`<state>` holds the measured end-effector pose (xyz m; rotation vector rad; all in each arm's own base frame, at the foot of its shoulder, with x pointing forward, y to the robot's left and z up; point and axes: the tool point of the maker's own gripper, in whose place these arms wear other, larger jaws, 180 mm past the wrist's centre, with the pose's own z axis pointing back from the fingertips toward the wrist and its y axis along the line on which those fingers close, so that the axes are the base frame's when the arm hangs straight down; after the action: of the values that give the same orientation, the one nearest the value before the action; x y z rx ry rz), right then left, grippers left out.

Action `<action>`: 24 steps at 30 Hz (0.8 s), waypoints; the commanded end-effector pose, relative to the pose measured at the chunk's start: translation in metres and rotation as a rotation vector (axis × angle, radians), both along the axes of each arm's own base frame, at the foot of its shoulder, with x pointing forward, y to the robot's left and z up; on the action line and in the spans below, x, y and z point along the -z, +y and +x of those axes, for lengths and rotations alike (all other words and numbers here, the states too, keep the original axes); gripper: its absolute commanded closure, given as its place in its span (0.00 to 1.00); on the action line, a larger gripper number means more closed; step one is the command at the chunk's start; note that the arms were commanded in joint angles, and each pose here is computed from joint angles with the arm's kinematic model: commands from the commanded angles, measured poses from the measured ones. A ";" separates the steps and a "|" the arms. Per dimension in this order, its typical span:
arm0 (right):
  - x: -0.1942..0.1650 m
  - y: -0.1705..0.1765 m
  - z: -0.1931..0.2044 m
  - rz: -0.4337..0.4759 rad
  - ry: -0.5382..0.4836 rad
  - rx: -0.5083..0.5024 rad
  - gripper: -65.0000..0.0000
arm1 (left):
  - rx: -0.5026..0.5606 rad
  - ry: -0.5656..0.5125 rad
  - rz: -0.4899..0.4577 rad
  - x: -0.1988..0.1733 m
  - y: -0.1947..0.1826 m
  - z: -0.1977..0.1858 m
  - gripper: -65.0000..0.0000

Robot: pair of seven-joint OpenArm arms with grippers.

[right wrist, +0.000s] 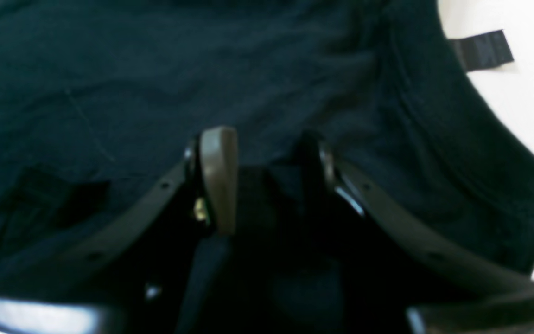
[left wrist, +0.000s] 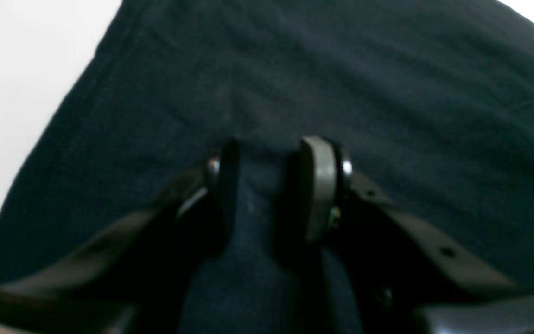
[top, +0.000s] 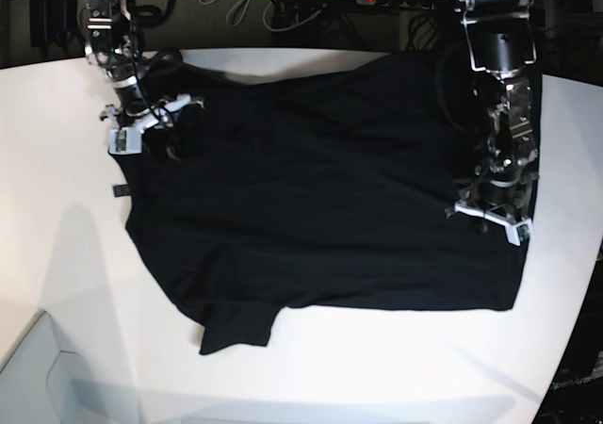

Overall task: Layout the t-shirt on the table in an organized manner, then fold the t-shirt properly
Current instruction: 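Regrasp the shirt edge with the left gripper lower along the side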

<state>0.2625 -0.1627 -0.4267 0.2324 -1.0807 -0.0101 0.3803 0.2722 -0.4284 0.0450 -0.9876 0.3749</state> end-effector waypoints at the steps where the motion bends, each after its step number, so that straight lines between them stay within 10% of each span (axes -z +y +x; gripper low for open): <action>1: -0.002 -0.002 0.001 -0.004 -0.006 -0.002 0.69 | -0.011 0.023 0.005 0.000 0.006 -0.001 0.66; 6: -0.010 -0.004 0.005 -0.007 -0.027 0.004 1.00 | -0.012 0.024 0.005 0.001 0.006 -0.002 0.66; 24: -0.106 0.024 -0.022 -0.019 -0.236 -0.077 1.00 | -0.013 0.023 0.001 0.001 0.004 -0.001 0.66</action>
<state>0.2376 -0.1379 -0.3334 0.2581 -1.2551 0.0933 0.3803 0.2725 -0.4285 0.0470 -0.9887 0.3764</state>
